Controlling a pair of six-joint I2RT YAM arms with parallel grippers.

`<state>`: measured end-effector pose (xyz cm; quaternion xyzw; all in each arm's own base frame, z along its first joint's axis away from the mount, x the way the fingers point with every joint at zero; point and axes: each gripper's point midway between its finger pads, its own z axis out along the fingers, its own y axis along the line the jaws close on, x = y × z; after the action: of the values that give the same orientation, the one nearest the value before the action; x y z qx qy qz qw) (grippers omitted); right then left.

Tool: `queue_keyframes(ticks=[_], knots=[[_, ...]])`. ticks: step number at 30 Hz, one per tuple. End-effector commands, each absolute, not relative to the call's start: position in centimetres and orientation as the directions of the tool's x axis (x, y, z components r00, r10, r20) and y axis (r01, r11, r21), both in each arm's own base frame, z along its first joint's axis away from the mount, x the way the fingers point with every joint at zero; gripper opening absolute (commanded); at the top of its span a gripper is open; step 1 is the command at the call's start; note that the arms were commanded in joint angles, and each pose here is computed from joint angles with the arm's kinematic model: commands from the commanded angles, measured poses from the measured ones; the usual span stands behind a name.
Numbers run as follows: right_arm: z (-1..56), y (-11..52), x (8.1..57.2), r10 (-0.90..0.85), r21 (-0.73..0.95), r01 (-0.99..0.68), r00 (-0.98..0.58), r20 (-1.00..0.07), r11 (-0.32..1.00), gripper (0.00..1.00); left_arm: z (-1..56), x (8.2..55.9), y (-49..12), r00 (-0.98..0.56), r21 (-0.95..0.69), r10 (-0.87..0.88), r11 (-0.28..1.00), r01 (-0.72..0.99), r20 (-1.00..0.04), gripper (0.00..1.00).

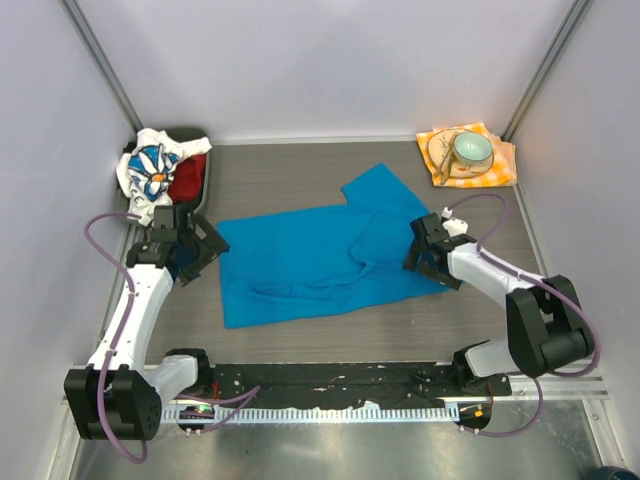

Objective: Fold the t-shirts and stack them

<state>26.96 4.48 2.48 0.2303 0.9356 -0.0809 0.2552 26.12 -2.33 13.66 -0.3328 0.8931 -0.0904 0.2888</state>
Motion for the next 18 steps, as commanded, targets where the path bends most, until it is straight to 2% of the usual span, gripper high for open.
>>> queue_keyframes(ticks=[1, 6, 11, 18], knots=[[6.6, 4.3, 27.7, 0.389, 0.016, 0.465, -0.720, -0.575, 0.885, 1.00, 13.8, 25.9, -4.2, -0.636, -0.418, -0.651, 0.757, -0.502, -0.415, 1.00], [11.1, 6.8, 31.4, 0.363, 0.128, 0.368, -0.690, -0.626, 0.921, 1.00, 13.1, 24.3, -8.5, -0.691, -0.446, -0.605, 0.784, -0.432, -0.395, 1.00], [13.8, 9.6, 34.8, 0.383, 0.248, 0.294, -0.664, -0.642, 0.923, 1.00, 10.6, 22.8, -12.1, -0.742, -0.461, -0.586, 0.784, -0.417, -0.326, 1.00], [13.7, 11.1, 35.8, 0.378, 0.281, 0.254, -0.680, -0.628, 0.925, 1.00, 7.7, 22.0, -13.8, -0.768, -0.435, -0.550, 0.809, -0.394, -0.328, 1.00]])
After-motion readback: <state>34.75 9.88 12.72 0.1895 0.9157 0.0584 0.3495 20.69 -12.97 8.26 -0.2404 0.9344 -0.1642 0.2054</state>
